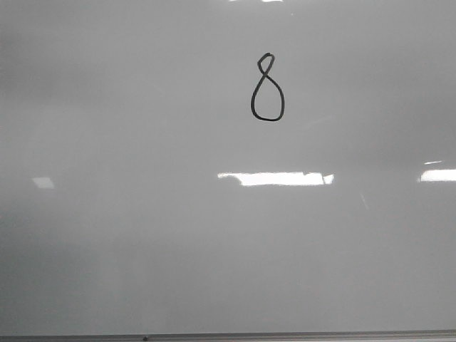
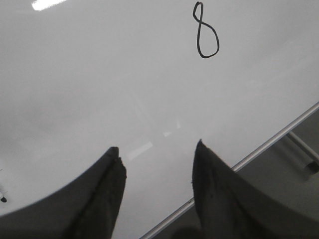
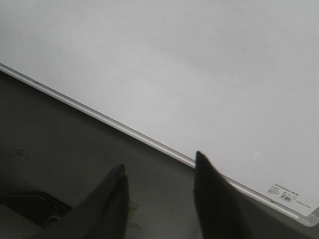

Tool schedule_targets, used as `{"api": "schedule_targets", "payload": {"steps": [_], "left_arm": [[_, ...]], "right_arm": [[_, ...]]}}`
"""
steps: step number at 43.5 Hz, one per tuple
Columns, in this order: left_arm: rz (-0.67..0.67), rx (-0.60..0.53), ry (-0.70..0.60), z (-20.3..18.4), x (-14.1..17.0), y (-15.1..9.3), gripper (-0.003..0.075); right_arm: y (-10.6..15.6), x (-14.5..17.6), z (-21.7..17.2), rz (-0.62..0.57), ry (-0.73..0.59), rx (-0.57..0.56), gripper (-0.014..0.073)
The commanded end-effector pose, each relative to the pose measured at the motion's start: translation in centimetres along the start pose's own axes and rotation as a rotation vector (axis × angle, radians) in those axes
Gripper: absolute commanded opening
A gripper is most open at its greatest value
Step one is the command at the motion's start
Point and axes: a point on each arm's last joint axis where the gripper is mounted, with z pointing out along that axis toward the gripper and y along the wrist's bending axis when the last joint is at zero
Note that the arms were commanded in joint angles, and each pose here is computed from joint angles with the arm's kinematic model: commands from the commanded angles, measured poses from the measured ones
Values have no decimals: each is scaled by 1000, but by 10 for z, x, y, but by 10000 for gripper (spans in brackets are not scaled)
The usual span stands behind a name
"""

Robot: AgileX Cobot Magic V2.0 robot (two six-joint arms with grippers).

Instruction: Write number 8 on whiteboard

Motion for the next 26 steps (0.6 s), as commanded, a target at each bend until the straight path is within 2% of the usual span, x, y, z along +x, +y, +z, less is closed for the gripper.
{"api": "schedule_targets", "payload": {"steps": [1, 8, 10, 15, 26], "left_arm": [[3, 12, -98, -9, -13, -1, 237], [3, 12, -98, -9, -13, -1, 92], [3, 12, -98, -9, -13, -1, 55], [3, 12, -98, -9, -13, -1, -20], [3, 12, -96, -9, -13, -1, -21]], "right_arm": [[-3, -10, -4, -10, -75, 25, 146], [-3, -10, -4, -10, -75, 25, -87], [-3, -10, -4, -10, -75, 25, -113], [-3, -10, -4, -10, -82, 25, -108], [-2, -10, -4, -9, -81, 24, -108]]}}
